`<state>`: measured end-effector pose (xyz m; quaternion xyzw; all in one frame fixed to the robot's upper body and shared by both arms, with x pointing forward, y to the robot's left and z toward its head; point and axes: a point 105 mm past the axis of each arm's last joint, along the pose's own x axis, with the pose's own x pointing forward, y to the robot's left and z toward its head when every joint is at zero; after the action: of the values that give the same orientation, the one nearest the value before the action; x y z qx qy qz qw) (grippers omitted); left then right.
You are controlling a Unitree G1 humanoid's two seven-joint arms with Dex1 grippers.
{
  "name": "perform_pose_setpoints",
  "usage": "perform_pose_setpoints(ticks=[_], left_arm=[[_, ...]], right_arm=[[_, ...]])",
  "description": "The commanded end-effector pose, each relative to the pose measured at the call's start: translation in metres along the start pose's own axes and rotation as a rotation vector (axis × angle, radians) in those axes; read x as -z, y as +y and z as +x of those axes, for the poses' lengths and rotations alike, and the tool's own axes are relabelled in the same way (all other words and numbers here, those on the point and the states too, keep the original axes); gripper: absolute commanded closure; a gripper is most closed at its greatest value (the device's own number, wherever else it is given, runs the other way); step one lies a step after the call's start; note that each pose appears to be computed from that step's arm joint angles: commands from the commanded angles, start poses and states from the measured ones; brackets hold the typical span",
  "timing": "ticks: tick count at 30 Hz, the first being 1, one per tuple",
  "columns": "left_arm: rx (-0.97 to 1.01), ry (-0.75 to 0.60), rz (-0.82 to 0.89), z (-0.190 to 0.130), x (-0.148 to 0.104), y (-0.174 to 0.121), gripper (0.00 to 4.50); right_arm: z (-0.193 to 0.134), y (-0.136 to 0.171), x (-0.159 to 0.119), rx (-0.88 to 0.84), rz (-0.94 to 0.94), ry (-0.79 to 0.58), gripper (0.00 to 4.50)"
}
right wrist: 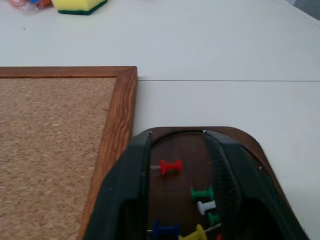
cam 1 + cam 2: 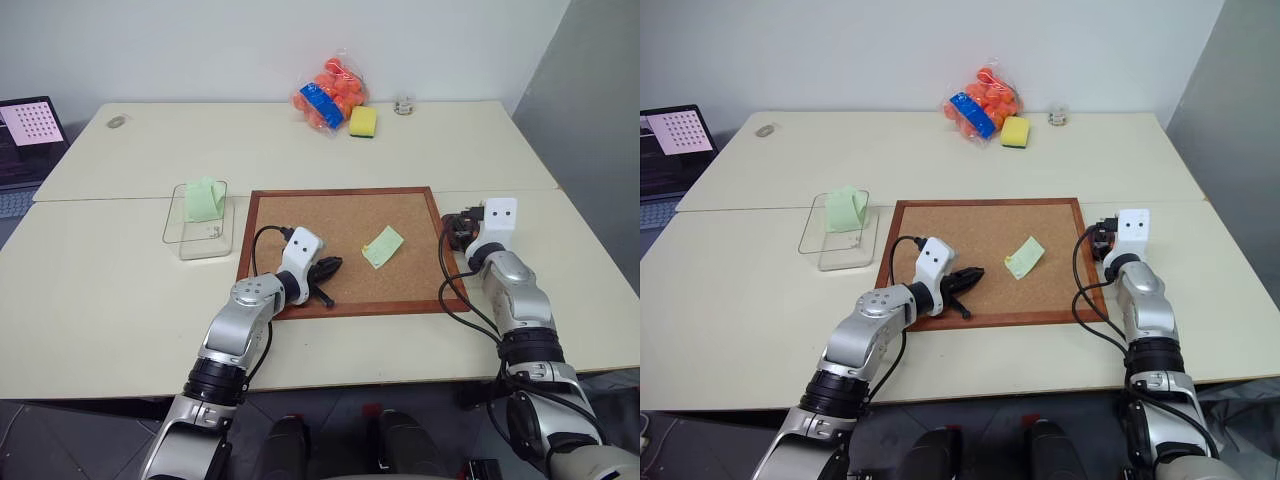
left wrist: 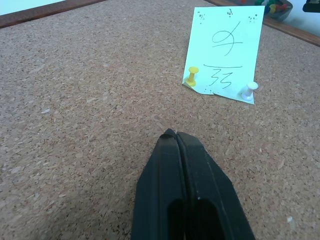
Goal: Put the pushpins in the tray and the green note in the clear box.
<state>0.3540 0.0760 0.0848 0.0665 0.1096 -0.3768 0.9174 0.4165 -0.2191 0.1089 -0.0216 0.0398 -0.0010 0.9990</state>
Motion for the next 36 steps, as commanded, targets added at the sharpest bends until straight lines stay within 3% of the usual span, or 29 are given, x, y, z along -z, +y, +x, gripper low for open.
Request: perform_pose_setpoints(ticks=[1, 5, 7, 14, 18, 28, 36], left_arm=[[-0.002, 0.003, 0.001, -0.001, 0.001, -0.001, 4.50], [-0.001, 0.001, 0.003, 0.000, 0.000, -0.002, 4.50], [0.001, 0.002, 0.004, 0.000, 0.000, -0.002, 4.50], [0.003, 0.003, 0.006, 0.000, 0.000, -0.002, 4.50], [0.002, 0.005, 0.006, 0.000, 0.001, -0.001, 4.50], [-0.005, 0.012, 0.013, -0.001, 0.003, -0.001, 4.50], [-0.017, 0.017, 0.020, -0.004, 0.005, 0.000, 4.50]], right_arm=[[0.002, -0.010, -0.026, 0.041, -0.014, -0.091, 1.71], [0.000, -0.013, -0.031, 0.051, -0.031, -0.116, 0.92], [-0.004, 0.005, -0.036, -0.066, 0.007, -0.149, 0.53], [-0.058, 0.083, -0.035, -0.622, -0.029, -0.201, 0.53], [-0.083, 0.110, -0.028, -0.792, -0.095, -0.199, 0.53], [-0.082, 0.148, -0.015, -0.893, -0.107, -0.164, 0.53], [-0.068, 0.143, 0.011, -0.871, -0.196, -0.052, 0.53]])
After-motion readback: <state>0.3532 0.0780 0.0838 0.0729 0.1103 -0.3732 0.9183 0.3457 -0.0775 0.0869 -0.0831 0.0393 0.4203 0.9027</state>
